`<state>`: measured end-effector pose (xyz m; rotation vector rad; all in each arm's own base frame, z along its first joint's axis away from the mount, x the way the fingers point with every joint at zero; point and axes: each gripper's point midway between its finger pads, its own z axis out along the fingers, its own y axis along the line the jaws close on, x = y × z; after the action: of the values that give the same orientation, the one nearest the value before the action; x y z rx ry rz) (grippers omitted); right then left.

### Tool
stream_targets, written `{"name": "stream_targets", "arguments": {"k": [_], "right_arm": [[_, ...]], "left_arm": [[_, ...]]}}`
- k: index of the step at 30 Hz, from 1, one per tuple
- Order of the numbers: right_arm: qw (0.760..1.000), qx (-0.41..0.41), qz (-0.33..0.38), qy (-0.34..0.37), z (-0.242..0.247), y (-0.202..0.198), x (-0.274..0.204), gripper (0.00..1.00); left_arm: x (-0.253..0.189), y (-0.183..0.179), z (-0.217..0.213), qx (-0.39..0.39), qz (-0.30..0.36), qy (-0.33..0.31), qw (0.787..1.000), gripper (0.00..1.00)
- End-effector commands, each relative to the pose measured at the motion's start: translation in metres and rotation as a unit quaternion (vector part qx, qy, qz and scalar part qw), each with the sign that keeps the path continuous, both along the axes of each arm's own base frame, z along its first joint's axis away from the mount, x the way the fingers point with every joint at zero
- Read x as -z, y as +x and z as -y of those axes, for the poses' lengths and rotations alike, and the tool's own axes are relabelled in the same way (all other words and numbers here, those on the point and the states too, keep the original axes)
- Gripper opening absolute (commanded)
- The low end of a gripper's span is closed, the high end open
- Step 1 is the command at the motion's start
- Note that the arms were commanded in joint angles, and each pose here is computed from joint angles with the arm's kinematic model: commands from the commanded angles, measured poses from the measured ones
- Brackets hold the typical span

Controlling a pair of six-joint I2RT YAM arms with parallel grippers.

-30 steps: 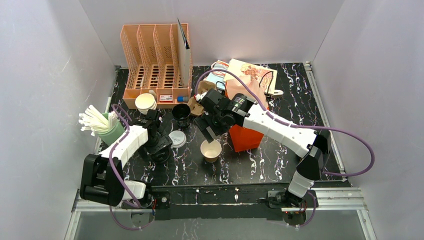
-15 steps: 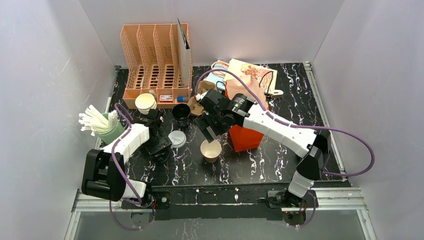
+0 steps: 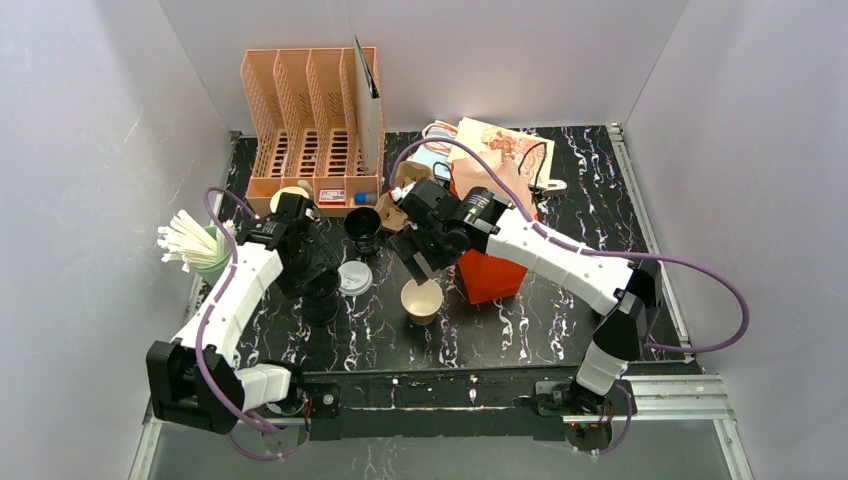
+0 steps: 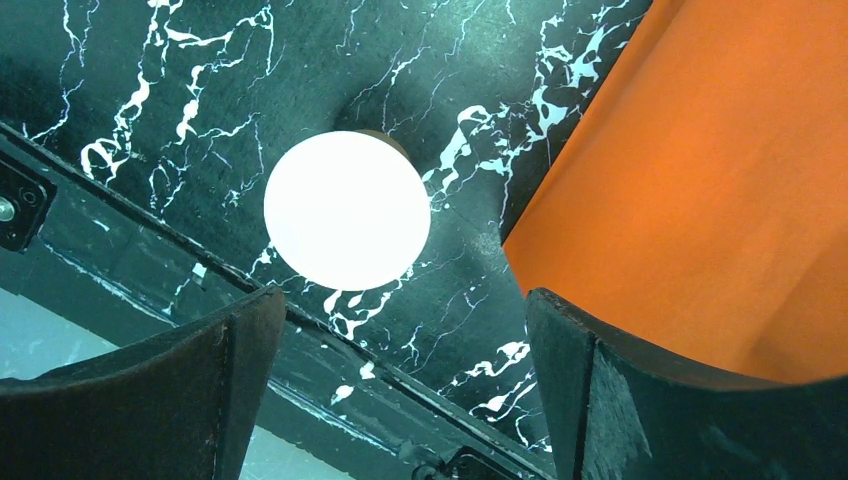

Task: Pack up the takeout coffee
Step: Close the cup lid on the coffee cup.

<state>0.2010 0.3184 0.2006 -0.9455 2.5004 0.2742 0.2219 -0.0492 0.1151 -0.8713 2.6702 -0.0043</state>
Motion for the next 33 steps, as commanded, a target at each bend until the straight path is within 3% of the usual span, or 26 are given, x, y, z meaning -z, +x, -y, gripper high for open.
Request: {"name": "stream_targets", "arguments": {"k": [1,5,10,17,22,33], "right_arm": [[0.999,0.007,0.04,0.02,0.002,0.012,-0.025,0.98],[0.997,0.014,0.07,0.035,0.003,0.02,-0.044,0.98],[0.99,0.017,0.114,0.083,-0.001,0.028,-0.083,0.98],[0.976,0.024,0.17,0.137,-0.002,0.037,-0.136,0.98],[0.967,0.043,0.203,0.149,0.007,0.044,-0.161,0.98],[0.955,0.066,0.236,0.167,0.03,0.041,-0.18,0.98]], "left_arm": [[-0.022,-0.013,0.024,0.017,-0.003,-0.075,0.997,0.73],[-0.041,-0.015,0.062,0.081,0.018,-0.175,0.981,0.71],[-0.063,-0.019,0.087,0.146,0.05,-0.206,0.966,0.68],[-0.069,-0.014,0.149,0.244,0.078,-0.139,0.957,0.69],[-0.062,-0.016,0.188,0.327,0.078,-0.074,0.939,0.71],[-0.039,-0.018,0.212,0.414,0.03,0.023,0.91,0.71]]}}
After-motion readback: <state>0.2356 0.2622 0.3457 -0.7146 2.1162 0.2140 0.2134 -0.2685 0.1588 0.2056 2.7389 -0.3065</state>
